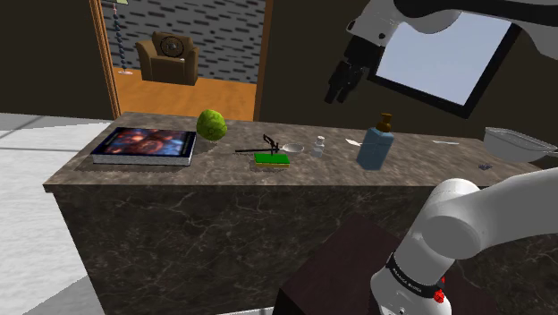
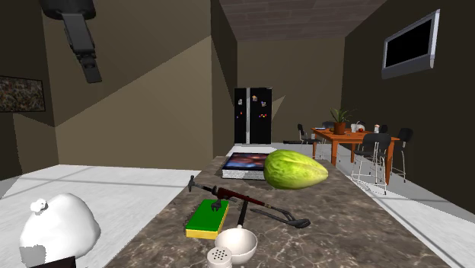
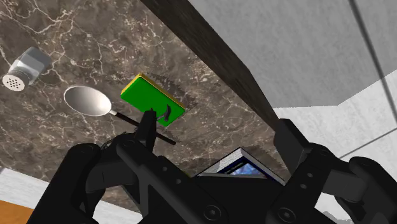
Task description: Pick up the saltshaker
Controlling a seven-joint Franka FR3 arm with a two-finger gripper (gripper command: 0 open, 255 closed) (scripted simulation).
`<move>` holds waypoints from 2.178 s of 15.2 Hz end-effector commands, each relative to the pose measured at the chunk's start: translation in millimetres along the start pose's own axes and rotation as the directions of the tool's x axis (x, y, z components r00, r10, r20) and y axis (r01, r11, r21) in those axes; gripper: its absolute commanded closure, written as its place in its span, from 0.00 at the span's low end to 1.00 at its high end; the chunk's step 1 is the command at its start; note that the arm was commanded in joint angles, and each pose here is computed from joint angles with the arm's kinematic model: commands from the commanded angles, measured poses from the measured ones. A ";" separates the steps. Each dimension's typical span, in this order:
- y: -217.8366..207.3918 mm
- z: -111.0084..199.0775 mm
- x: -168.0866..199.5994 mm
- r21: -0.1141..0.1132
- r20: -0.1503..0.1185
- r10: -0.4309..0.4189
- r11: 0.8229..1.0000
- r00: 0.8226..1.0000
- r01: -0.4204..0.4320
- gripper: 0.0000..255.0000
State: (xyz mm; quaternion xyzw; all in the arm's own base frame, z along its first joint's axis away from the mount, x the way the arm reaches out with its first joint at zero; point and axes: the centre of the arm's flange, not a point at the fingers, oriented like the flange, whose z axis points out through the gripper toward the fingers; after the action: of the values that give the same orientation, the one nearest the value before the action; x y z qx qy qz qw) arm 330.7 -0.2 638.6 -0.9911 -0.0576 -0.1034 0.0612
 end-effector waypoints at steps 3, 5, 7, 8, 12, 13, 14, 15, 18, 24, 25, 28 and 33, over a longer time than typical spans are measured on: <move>22.3 13.5 5.0 0.001 0.001 -0.003 1.000 1.000 0.003 0.00; 44.7 26.9 10.1 0.002 0.003 -0.006 1.000 1.000 0.006 0.00; 66.9 40.4 15.1 0.003 0.004 -0.009 1.000 1.000 0.008 0.00; 78.1 47.2 17.7 0.003 0.005 -0.010 1.000 1.000 0.010 0.00; 122.6 74.3 28.1 0.005 0.008 -0.016 1.000 1.000 0.016 0.00; 133.7 81.1 30.7 0.005 0.009 -0.017 1.000 1.000 0.017 0.00; 144.7 87.9 33.3 0.006 0.009 -0.018 1.000 1.000 0.018 0.00; 155.8 94.7 35.9 0.006 0.010 -0.020 1.000 1.000 0.020 0.00; 189.1 115.2 43.9 0.008 0.012 -0.024 1.000 1.000 0.024 0.00; 255.3 156.3 60.2 0.010 0.017 -0.033 0.999 0.999 0.033 0.00; 266.3 163.2 62.9 0.011 0.017 -0.034 0.999 0.999 0.034 0.00; 299.4 183.9 71.2 0.012 0.019 -0.038 0.999 0.999 0.038 0.00; 309.5 209.3 68.7 0.012 0.020 -0.039 0.999 0.999 0.039 0.00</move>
State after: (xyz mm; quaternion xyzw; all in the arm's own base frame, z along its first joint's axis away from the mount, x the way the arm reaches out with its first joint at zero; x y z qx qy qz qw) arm 478.4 -270.6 421.4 -0.9904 -0.0782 -0.0940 0.0647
